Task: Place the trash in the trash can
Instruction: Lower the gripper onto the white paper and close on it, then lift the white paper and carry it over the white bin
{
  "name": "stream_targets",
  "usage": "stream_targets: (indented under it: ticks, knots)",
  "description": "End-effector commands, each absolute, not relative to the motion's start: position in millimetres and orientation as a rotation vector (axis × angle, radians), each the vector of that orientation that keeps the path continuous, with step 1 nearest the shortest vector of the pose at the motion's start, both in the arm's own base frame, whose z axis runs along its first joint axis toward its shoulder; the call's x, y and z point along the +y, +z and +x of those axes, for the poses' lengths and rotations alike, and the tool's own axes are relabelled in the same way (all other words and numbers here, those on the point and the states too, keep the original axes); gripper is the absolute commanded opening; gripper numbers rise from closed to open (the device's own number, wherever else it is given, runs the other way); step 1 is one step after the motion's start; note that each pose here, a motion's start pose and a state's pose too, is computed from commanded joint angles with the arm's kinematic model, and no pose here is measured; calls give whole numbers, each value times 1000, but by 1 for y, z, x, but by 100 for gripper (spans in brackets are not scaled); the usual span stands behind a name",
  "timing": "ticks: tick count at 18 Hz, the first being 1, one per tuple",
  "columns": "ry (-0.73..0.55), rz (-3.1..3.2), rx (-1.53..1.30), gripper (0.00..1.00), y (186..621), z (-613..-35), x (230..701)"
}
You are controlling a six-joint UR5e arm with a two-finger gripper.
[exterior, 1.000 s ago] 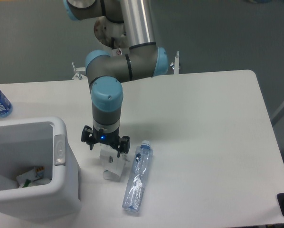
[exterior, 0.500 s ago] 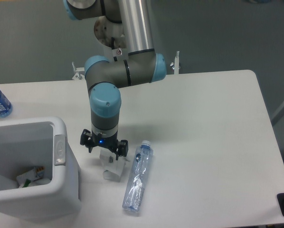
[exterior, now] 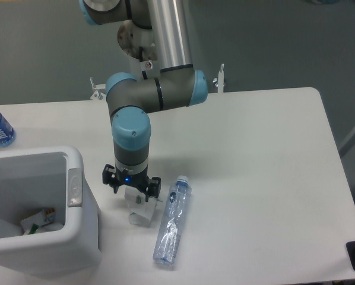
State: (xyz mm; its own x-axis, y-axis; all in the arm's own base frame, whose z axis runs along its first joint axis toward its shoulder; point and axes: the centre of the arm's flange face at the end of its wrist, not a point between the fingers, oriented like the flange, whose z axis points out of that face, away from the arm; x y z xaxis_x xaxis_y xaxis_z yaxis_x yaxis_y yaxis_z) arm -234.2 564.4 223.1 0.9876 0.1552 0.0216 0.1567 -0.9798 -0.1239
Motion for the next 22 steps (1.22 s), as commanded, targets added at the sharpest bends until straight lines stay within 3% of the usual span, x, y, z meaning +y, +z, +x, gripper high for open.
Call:
stream_targets:
  ticks: [3,7,11,22]
  knots:
    - [6,-3020,-235,56,222,-234,563]
    - [13,-3012,-229,22,227,-234,563]
    - [32,-2994,-213,5,241,-233,562]
    - [203,-2820,-142,5,357,-242,546]
